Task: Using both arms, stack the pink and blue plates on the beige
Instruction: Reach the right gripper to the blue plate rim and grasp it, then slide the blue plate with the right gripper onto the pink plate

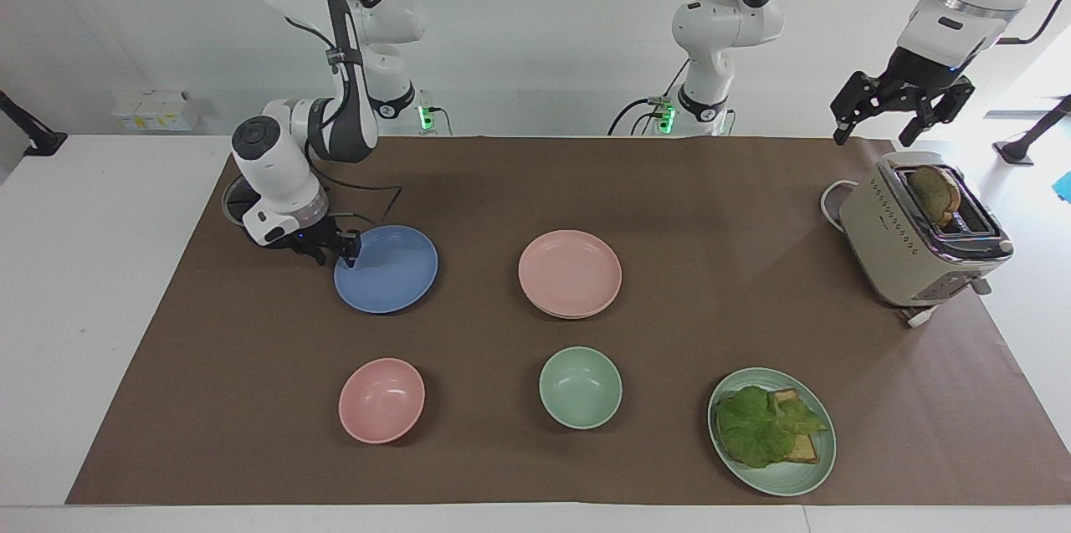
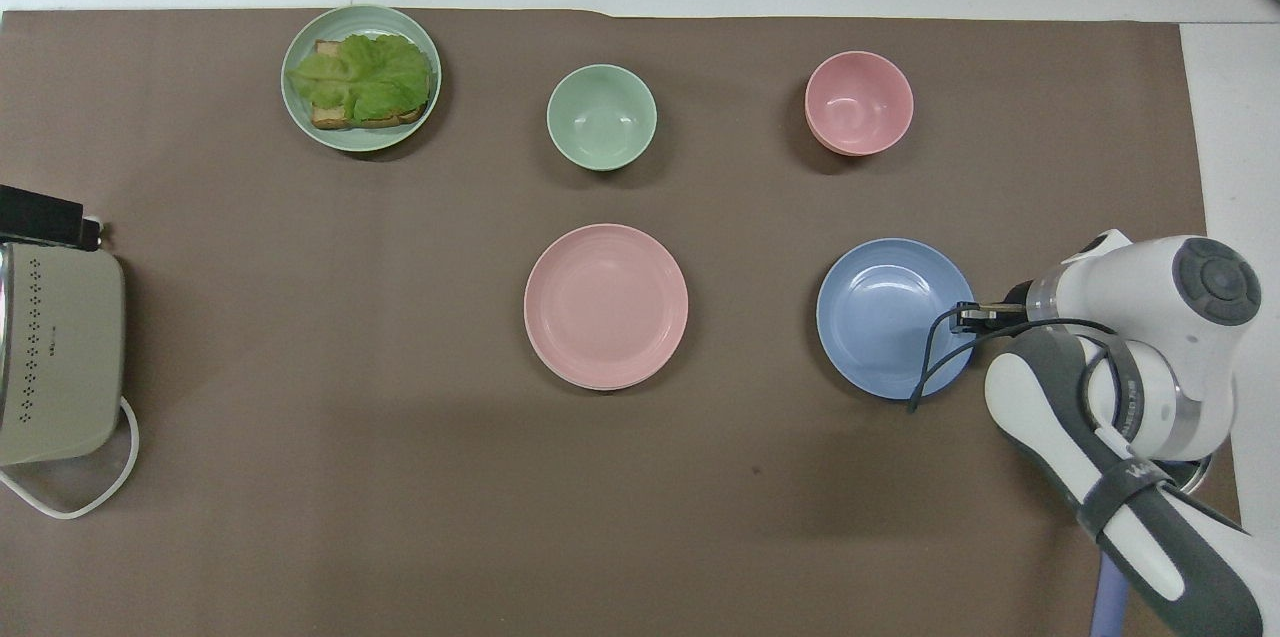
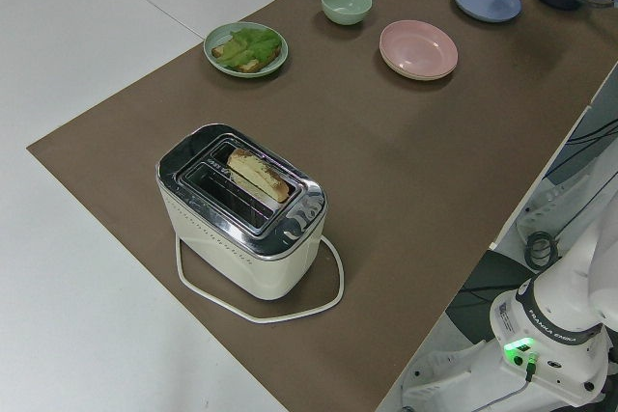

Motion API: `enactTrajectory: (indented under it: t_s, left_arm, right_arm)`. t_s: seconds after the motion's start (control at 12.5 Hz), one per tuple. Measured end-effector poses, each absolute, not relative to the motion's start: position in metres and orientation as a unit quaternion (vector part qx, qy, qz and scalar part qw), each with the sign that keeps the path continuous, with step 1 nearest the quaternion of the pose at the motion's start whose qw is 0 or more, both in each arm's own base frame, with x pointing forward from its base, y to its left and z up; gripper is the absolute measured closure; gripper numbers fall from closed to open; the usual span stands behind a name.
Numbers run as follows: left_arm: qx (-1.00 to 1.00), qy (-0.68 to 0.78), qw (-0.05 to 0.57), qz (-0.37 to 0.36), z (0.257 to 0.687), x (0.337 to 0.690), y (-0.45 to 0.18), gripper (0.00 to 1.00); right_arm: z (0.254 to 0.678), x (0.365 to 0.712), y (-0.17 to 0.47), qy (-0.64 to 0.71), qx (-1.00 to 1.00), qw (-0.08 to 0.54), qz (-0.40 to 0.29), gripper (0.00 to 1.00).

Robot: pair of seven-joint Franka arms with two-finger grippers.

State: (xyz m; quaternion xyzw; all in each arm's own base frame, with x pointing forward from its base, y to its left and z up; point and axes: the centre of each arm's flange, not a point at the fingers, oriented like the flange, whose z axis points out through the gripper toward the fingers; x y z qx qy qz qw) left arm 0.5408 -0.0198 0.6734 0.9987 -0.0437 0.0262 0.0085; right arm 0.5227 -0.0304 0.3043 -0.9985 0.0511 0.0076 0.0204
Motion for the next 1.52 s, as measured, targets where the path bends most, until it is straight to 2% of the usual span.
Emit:
enactTrajectory:
  t_s: [0.24,0.32,0.64,0.96,1.12,1.52]
  left_arm:
    - [0.999,-0.044,0.008,0.026,0.673,0.541,-0.020,0.00]
    - [0.999,-0.044,0.008,0.026,0.673,0.541,-0.020,0.00]
    - [0.999,-0.044,0.008,0.026,0.673,0.541,-0.020,0.00]
    - [0.999,-0.044,0.008,0.026,0.673,0.541,-0.020,0.00]
    - [0.999,-0.044,0.008,0.026,0.673,0.541,-0.020,0.00]
    - [0.999,-0.044,0.008,0.026,0.673,0.541,-0.020,0.00]
  right_arm:
    - [0.305,0.523,-0.030,0.068,-0.997,0.037,0.006,0.93]
    - [0.309,0.523,-0.030,0.070,-0.997,0.039,0.004,0.96]
    - [0.327,0.525,-0.027,0.065,-0.997,0.043,-0.009,0.96]
    - [0.379,0.520,0.003,0.074,-0.992,0.102,-0.018,0.96]
    - [0.396,0.520,0.035,0.050,-0.992,0.114,-0.023,0.96]
    - [0.405,0.513,0.147,0.063,-0.990,0.124,-0.027,0.96]
